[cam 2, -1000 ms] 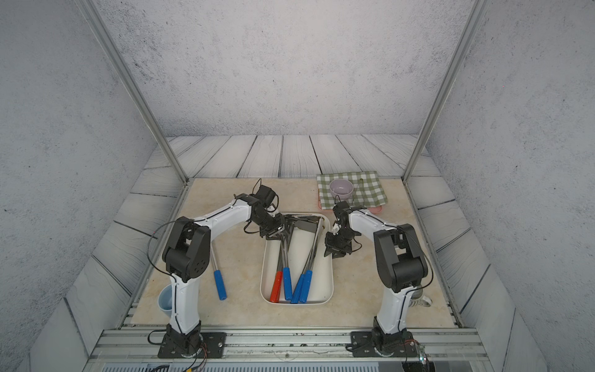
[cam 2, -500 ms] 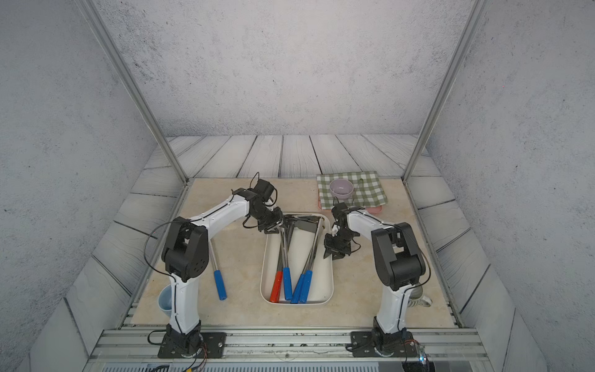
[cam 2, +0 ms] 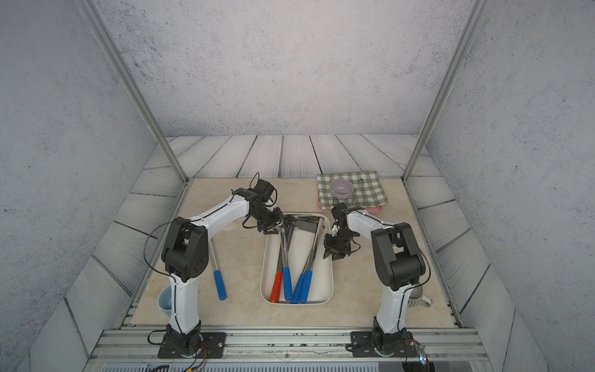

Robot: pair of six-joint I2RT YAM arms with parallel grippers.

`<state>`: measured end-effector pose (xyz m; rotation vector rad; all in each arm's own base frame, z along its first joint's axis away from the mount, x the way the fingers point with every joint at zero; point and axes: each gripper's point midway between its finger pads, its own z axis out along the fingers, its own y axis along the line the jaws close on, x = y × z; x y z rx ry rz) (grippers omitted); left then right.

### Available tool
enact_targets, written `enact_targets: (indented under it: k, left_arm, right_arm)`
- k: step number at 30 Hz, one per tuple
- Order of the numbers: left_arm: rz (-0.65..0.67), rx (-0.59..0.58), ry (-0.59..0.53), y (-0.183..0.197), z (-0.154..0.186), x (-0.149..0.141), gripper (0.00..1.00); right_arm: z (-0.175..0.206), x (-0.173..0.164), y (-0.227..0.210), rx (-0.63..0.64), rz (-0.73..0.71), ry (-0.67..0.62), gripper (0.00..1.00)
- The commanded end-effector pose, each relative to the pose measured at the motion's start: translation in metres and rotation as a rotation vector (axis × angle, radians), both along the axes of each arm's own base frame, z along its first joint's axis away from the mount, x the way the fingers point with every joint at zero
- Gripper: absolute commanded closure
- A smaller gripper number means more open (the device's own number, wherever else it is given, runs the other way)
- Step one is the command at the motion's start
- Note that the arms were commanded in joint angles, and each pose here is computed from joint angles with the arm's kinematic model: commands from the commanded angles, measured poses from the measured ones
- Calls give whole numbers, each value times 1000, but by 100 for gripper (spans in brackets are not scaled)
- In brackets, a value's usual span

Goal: Put the small hoe into the storage box
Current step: Place the hoe in the storage box, then pick up the hoe from the center of the board.

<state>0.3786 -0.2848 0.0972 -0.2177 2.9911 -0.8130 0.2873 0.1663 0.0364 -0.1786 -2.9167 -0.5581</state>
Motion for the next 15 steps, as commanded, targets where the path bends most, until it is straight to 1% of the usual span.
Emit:
enact_targets:
  k: [1, 4, 7, 13, 15]
  left_arm:
    - [-22, -13, -110, 6, 45, 1, 48]
    - [-29, -4, -175, 13, 68, 0, 47]
    - [-24, 27, -224, 26, 84, -3, 47]
    - [22, 91, -276, 66, 100, -14, 47]
    - [47, 97, -288, 82, 102, -18, 47]
  right_arm:
    - [1, -4, -4, -32, -3, 21, 63]
    - [7, -4, -4, -36, -1, 12, 57]
    - [18, -1, -5, -42, -2, -13, 55]
    - [49, 7, -7, -47, -9, -78, 42]
    - [60, 10, -7, -48, -11, -100, 39]
